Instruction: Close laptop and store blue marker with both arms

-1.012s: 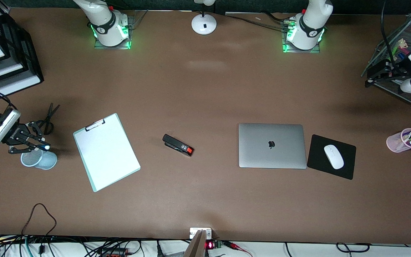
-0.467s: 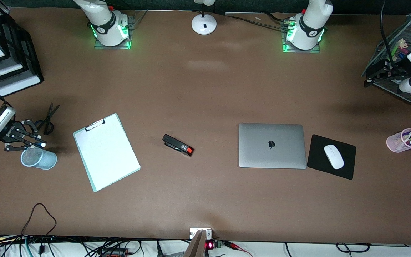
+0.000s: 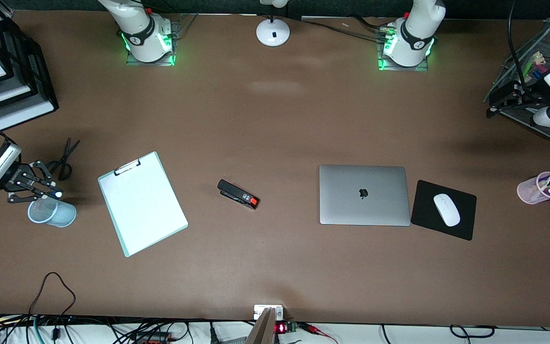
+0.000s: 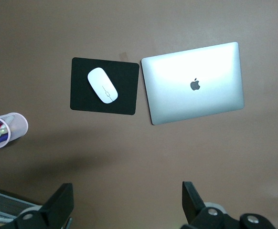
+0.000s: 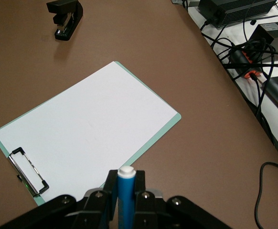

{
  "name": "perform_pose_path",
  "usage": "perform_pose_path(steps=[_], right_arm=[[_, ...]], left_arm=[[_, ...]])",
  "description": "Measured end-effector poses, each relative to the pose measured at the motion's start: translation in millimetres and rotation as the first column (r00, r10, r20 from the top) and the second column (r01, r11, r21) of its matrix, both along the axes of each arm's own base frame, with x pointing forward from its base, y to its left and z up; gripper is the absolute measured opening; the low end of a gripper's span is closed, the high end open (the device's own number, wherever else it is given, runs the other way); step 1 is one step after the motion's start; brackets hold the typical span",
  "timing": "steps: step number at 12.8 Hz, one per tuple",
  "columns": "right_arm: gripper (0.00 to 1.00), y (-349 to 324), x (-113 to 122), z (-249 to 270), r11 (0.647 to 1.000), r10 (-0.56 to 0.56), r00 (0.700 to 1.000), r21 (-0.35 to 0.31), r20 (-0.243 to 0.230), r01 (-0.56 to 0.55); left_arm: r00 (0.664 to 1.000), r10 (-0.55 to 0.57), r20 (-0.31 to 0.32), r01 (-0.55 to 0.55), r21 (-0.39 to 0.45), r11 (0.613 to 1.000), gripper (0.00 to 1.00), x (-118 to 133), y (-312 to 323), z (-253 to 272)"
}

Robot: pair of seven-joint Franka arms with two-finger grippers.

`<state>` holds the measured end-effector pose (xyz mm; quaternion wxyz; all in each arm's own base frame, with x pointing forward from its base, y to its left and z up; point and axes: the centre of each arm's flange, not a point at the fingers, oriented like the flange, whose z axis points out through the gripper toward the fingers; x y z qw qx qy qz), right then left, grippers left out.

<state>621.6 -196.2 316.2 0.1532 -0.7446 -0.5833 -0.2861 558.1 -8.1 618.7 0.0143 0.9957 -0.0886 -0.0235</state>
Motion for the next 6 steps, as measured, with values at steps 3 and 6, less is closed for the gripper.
perform_pose_path(steps=[3,6], right_arm=[[0.18,2.4,3.3,-2.6,1.0,0.019,1.0,0.018,-0.004,-0.019],[0.18,10.5,11.5,9.5,0.996,0.068,0.998,0.055,0.002,-0.068]], left_arm=[[1.0,0.011,-0.003,-0.011,-0.016,1.0,1.0,1.0,4.4,-1.8],[1.0,0.012,-0.004,-0.012,-0.018,1.0,1.0,1.2,4.5,-2.1]])
